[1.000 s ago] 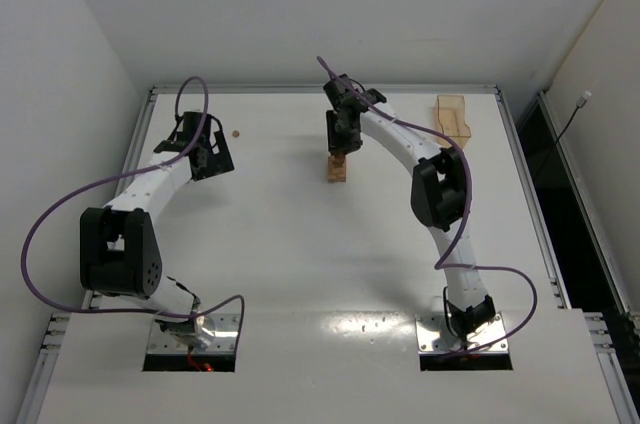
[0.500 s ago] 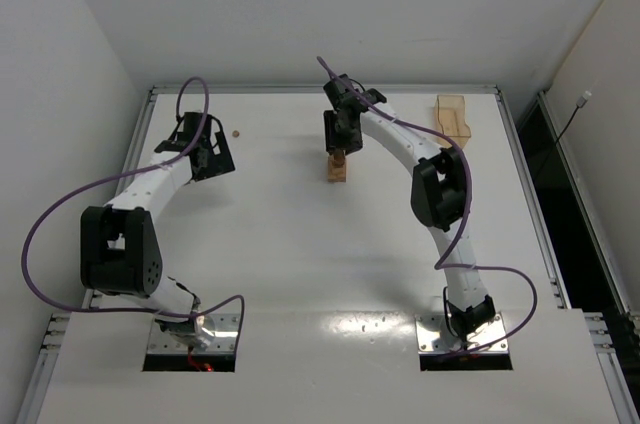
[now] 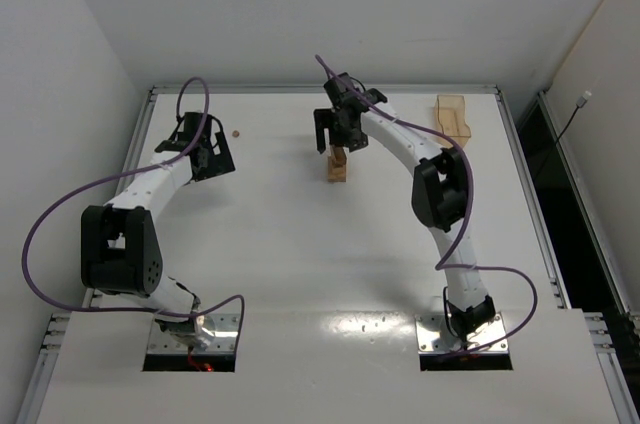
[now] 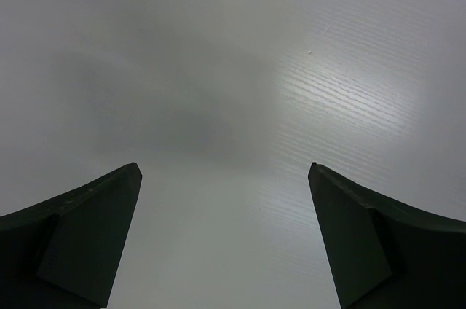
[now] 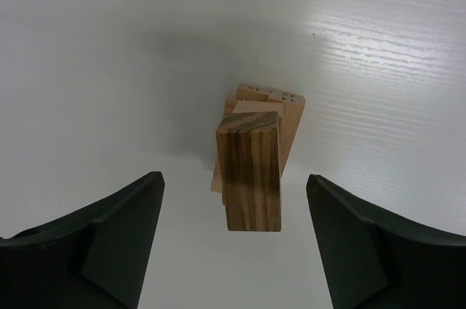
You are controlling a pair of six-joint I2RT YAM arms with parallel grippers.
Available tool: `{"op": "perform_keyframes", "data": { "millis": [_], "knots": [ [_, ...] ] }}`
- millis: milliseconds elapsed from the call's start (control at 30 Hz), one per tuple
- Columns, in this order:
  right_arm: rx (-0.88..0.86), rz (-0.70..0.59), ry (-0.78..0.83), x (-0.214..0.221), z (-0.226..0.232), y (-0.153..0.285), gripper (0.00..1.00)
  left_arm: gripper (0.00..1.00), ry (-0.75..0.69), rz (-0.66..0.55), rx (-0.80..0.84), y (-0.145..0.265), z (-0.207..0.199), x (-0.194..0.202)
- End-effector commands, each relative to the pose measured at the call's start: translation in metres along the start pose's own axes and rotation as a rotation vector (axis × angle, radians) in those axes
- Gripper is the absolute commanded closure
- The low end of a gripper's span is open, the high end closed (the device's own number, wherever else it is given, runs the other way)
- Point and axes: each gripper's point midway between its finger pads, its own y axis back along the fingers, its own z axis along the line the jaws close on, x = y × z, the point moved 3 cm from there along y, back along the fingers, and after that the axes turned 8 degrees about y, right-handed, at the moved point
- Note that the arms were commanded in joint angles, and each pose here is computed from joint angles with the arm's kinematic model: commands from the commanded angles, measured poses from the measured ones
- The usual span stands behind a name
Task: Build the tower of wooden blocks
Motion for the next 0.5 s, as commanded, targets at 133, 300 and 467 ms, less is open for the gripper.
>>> {"op": "perform_keyframes", "data": {
  "millis": [133, 300, 467],
  "knots": [
    [-0.102, -0.32, 0.125, -0.058, 0.0, 0.117, 0.16, 0.0, -0.08, -0.057, 0.035, 0.001, -0.008, -0.028],
    [-0.108, -0.444, 0.236, -0.06, -0.03, 0.182, 0.14, 0.0, -0.177, -0.078, 0.107, -0.02, -0.025, -0.056],
    [-0.017, -0.538, 0.27, -0.051, -0.078, 0.231, 0.14, 0.06, -0.215, -0.087, 0.239, -0.05, -0.064, -0.095]
  ]
}}
